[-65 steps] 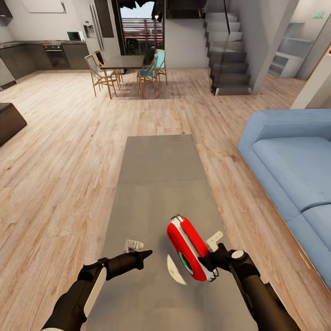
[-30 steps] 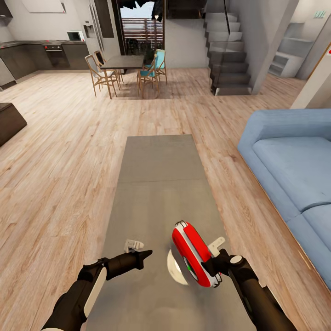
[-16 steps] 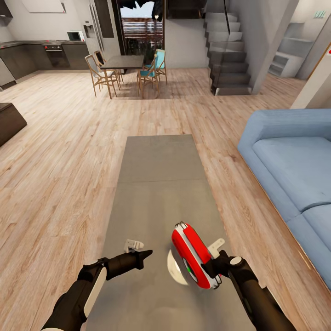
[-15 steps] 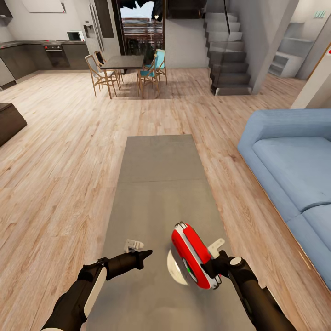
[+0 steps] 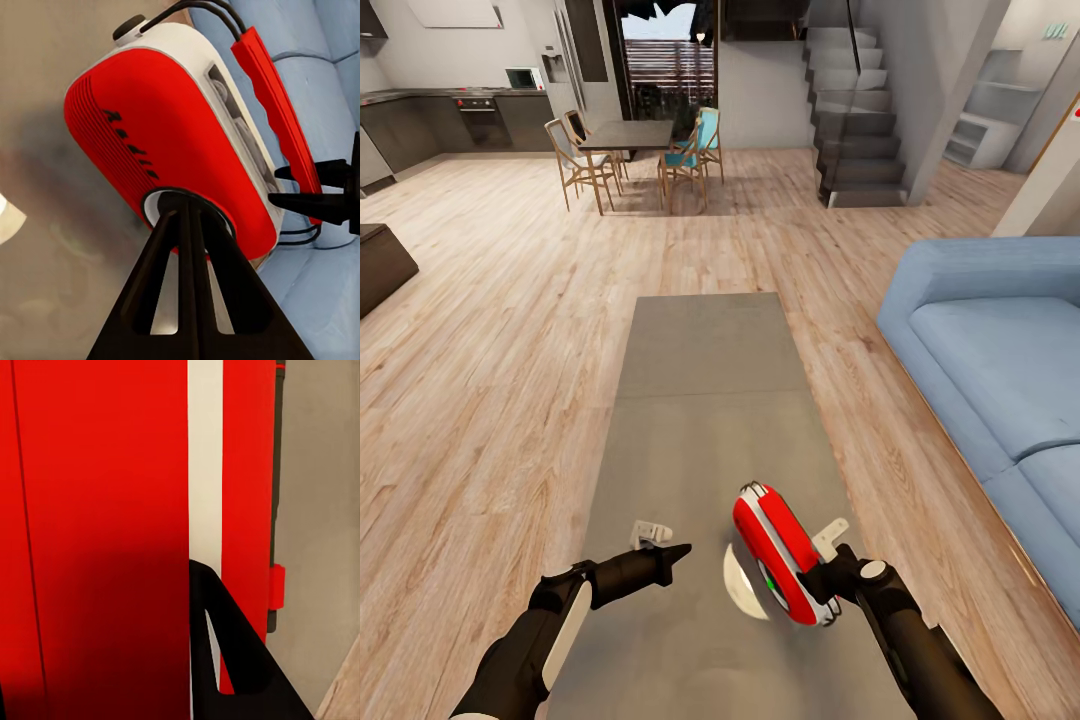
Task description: Turn on the radio receiver that's on the table in the living room.
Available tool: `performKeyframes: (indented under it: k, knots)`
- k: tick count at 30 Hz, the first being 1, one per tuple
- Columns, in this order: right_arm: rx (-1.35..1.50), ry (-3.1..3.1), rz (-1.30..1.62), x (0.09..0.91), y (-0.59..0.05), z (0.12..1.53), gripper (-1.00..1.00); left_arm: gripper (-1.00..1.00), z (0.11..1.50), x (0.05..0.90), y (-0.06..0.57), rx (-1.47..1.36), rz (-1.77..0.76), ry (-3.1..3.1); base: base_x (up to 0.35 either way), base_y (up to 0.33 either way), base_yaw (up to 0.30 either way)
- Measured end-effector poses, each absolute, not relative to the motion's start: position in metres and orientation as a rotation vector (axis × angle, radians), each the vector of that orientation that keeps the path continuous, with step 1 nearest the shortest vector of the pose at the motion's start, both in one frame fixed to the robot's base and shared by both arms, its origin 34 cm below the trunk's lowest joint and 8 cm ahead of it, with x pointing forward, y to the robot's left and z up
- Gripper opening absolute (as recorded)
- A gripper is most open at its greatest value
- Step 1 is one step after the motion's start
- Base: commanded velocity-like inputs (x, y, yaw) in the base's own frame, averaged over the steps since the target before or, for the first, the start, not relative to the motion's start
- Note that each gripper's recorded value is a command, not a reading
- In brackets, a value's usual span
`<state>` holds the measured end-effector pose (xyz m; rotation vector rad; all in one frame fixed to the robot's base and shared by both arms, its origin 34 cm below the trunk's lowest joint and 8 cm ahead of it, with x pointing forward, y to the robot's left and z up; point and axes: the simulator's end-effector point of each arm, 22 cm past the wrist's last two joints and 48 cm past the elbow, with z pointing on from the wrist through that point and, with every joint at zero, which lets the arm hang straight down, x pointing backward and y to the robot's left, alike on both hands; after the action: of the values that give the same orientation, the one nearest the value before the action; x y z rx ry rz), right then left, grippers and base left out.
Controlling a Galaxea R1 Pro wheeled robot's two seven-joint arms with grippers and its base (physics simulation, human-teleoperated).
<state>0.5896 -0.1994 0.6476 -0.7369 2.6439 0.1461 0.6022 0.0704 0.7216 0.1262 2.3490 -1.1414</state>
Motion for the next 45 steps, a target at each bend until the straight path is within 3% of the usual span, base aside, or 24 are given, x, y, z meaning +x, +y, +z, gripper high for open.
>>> performKeyframes:
  k: [45]
  knots:
    - [-0.775,2.603,0.155,0.579,-0.196,0.627,-1.0,-1.0,0.721,0.602,0.07,0.125,-1.141,2.35,0.0,0.0,0.0]
